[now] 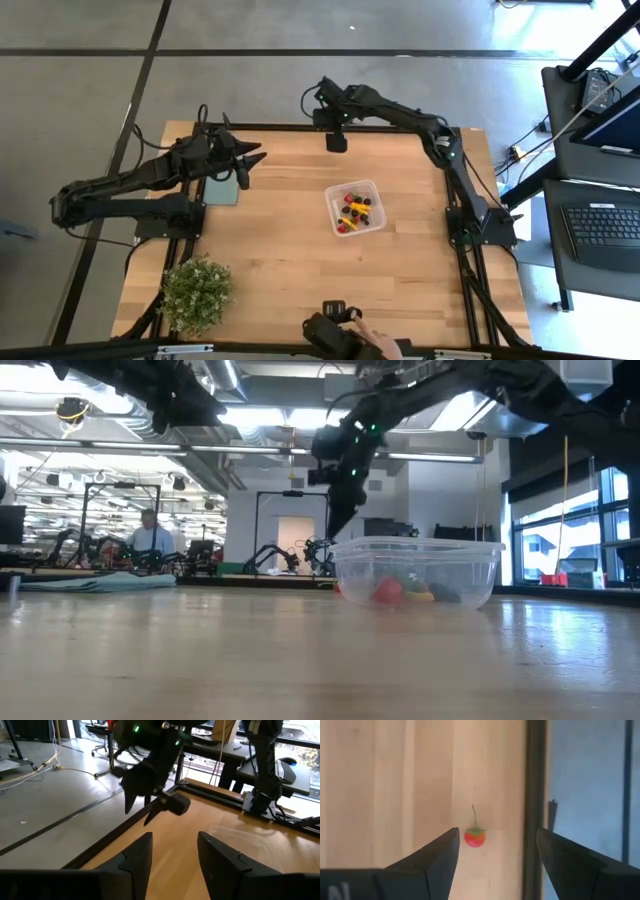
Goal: Pick and placing Produce into tupperware
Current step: Put the strawberry into the transparent bin, then return to Home Position
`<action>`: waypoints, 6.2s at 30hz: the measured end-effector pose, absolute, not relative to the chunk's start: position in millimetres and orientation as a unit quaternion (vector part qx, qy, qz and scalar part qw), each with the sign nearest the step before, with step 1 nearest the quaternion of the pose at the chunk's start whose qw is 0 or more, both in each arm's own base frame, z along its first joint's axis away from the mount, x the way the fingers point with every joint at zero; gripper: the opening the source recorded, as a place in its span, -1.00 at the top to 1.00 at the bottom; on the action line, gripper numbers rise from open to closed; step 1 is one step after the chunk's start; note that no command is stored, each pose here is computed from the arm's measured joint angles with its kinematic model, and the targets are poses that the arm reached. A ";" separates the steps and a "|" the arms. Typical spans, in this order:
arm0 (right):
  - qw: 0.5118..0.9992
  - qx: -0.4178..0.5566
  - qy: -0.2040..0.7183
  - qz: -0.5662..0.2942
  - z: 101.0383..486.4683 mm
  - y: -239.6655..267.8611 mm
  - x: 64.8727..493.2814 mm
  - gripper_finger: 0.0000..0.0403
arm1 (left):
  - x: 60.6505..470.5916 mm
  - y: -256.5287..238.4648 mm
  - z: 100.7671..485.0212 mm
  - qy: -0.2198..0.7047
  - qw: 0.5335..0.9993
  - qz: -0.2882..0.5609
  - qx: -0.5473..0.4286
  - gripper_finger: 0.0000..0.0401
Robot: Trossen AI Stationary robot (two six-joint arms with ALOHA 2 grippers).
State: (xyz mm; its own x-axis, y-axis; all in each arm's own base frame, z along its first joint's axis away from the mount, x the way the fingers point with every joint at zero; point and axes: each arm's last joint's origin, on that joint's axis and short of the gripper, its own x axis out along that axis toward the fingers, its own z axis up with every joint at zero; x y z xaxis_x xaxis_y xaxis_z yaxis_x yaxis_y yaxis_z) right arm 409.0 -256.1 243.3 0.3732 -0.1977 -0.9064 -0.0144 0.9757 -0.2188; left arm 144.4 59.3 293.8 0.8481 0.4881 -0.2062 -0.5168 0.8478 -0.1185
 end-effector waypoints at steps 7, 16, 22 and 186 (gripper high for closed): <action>0.819 -0.058 0.570 -0.017 205.5 -260.2 418.2 -0.32 | 144.5 58.7 293.6 0.086 0.958 0.261 -0.085 0.25; 0.811 -0.026 0.584 -0.029 178.8 -268.8 420.4 -0.32 | 144.1 58.6 291.5 0.097 0.957 0.261 -0.086 0.20; 0.808 -0.011 0.588 -0.038 166.3 -275.2 420.1 -0.32 | 144.1 58.6 291.6 0.096 0.957 0.262 -0.086 0.24; 0.944 -0.055 0.239 -0.220 394.2 -73.3 230.6 0.97 | 104.6 44.6 314.3 0.002 0.961 0.267 -0.073 0.29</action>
State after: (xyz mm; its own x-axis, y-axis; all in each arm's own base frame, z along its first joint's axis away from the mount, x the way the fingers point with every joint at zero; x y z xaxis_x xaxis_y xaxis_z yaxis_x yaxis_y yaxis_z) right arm 230.6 -73.3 394.2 0.7889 -0.4414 -0.4277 0.3883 0.8973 -0.2098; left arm 104.6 44.6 314.3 0.8569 0.5136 -0.0433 -0.5143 0.8464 -0.1381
